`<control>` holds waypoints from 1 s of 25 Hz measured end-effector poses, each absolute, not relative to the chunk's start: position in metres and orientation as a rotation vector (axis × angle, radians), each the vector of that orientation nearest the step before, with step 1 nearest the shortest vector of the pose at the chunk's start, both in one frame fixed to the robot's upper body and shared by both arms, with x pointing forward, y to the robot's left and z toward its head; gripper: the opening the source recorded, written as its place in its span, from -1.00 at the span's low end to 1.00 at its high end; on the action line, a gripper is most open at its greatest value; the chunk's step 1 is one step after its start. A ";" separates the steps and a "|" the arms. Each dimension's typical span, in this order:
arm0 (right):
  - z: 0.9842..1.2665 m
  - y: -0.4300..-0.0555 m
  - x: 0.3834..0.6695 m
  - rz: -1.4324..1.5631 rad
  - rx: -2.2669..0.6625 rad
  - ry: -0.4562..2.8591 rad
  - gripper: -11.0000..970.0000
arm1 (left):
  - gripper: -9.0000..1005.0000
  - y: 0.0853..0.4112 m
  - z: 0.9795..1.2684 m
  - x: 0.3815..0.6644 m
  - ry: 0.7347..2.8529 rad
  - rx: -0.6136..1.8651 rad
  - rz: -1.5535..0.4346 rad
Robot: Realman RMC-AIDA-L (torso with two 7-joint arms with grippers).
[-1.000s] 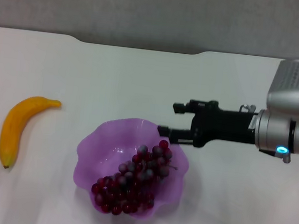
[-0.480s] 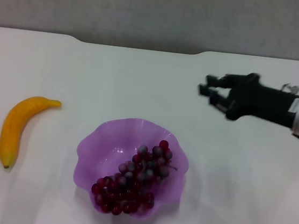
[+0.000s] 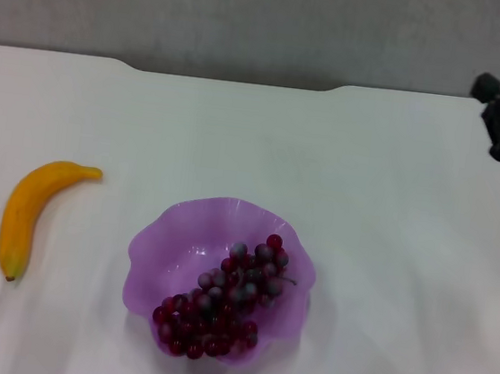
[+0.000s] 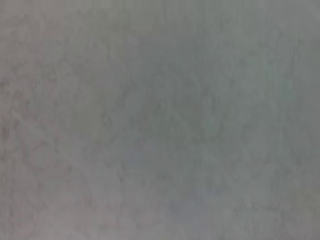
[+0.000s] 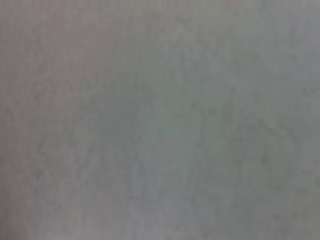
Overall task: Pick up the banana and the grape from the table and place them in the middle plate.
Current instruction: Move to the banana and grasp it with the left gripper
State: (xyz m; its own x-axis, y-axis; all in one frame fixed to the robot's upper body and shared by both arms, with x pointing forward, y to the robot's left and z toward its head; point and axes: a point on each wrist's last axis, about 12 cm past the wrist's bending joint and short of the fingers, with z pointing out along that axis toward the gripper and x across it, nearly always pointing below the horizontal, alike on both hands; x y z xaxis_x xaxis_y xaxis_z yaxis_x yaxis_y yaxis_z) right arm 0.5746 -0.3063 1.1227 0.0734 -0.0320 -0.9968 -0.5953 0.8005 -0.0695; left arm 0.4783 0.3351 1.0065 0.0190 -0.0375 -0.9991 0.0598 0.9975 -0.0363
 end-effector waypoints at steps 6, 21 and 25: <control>1.118 -0.319 0.560 0.365 -0.483 1.388 -0.98 | 0.78 0.337 1.016 0.478 1.478 -0.022 -0.143; 1.080 -0.282 0.543 0.433 -0.679 1.465 -0.98 | 0.77 0.308 1.018 0.513 1.556 0.071 -0.289; 1.070 -0.270 0.546 0.452 -0.774 1.493 -0.98 | 0.77 0.302 1.019 0.523 1.578 0.086 -0.303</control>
